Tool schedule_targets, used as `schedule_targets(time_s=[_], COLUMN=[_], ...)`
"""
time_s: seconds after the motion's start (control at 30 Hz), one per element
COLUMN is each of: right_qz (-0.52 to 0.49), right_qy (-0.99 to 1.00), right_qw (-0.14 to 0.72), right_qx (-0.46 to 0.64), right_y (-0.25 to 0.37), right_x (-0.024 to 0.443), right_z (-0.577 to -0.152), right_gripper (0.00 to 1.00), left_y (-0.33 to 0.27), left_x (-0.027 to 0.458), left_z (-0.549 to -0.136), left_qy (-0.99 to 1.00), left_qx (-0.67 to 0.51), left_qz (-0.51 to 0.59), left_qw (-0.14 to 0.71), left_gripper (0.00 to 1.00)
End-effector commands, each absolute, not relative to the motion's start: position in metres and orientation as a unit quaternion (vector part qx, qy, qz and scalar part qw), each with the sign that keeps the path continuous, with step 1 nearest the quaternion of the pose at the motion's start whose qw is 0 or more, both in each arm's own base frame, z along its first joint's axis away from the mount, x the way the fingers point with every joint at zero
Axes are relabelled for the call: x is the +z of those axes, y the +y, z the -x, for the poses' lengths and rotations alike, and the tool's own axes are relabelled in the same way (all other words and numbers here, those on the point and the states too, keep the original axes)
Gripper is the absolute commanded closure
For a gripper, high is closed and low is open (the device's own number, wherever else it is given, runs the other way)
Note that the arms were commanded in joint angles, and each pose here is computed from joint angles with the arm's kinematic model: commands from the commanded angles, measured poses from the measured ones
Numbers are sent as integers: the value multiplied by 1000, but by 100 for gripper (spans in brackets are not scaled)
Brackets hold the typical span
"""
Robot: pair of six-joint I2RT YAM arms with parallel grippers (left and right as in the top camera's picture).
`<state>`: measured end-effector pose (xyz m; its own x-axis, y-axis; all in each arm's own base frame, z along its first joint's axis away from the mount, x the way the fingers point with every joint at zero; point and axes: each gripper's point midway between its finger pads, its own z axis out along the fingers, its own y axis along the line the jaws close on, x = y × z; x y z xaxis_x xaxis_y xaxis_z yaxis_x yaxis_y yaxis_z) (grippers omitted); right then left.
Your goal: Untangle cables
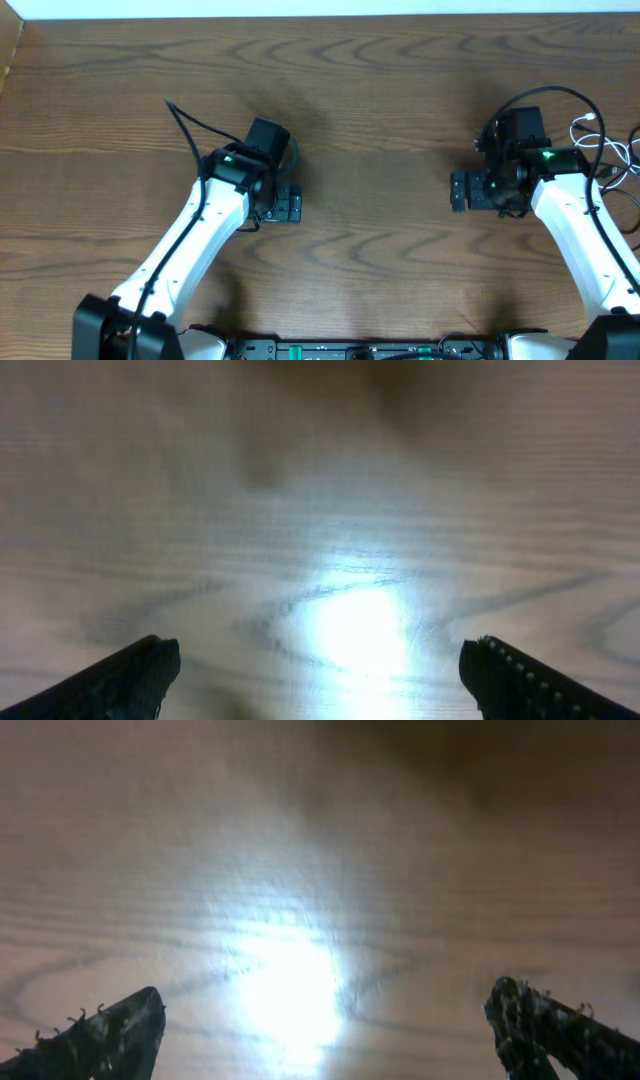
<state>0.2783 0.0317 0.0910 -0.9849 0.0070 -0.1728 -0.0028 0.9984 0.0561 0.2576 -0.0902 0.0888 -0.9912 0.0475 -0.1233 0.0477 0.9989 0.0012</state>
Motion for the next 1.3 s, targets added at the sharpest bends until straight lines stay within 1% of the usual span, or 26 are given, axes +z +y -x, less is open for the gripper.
schedule_targets(time_s=[0.0, 0.07, 0.13, 0.23, 0.3, 0.33, 0.4, 0.53, 0.6, 0.67, 0.73, 0.97, 1.17, 1.27], right_qz=[-9, -9, -13, -14, -12, -11, -9, -11, -10, -6, -5, -7, -7, -2], right_qy=[998, 999, 999, 995, 988, 982, 971, 931, 913, 901, 899, 925, 925, 913], right_qw=[56, 27, 20, 91, 144, 181, 231, 362, 403, 429, 433, 375, 376, 403], right_qx=[25, 21, 21, 39, 45, 49, 54, 51, 56, 67, 69, 63, 61, 59], right_y=[31, 29, 28, 32, 31, 31, 31, 23, 22, 25, 25, 23, 22, 22], right_x=[91, 91, 97, 123, 140, 151, 167, 214, 230, 241, 242, 218, 218, 227], right_z=[-263, -246, -237, -231, -228, -226, -221, -203, -192, -185, -179, -158, -158, -168], right_gripper=[1, 1, 1, 1, 1, 1, 1, 1, 1, 1, 1, 1, 1, 1], left_y=[-80, -77, -74, -75, -76, -76, -75, -71, -69, -67, -66, -66, -66, -66], left_x=[84, 86, 93, 106, 114, 119, 126, 152, 167, 179, 186, 185, 185, 185], left_z=[-236, -224, -215, -206, -206, -206, -205, -194, -188, -184, -182, -181, -181, -181], left_qy=[1000, 1000, 1000, 1000, 998, 996, 990, 960, 944, 932, 925, 926, 926, 926], left_qx=[18, 22, 24, -1, -15, -29, -46, -96, -114, -125, -132, -132, -132, -132], left_qz=[8, 10, 10, 10, 10, 10, 10, 11, 11, 11, 11, 11, 11, 11], left_qw=[13, -6, -13, 16, 53, 88, 133, 264, 310, 339, 356, 355, 355, 355], left_gripper=[6, 5, 5, 5, 5, 5, 5, 5, 5, 5, 5, 5, 5, 5])
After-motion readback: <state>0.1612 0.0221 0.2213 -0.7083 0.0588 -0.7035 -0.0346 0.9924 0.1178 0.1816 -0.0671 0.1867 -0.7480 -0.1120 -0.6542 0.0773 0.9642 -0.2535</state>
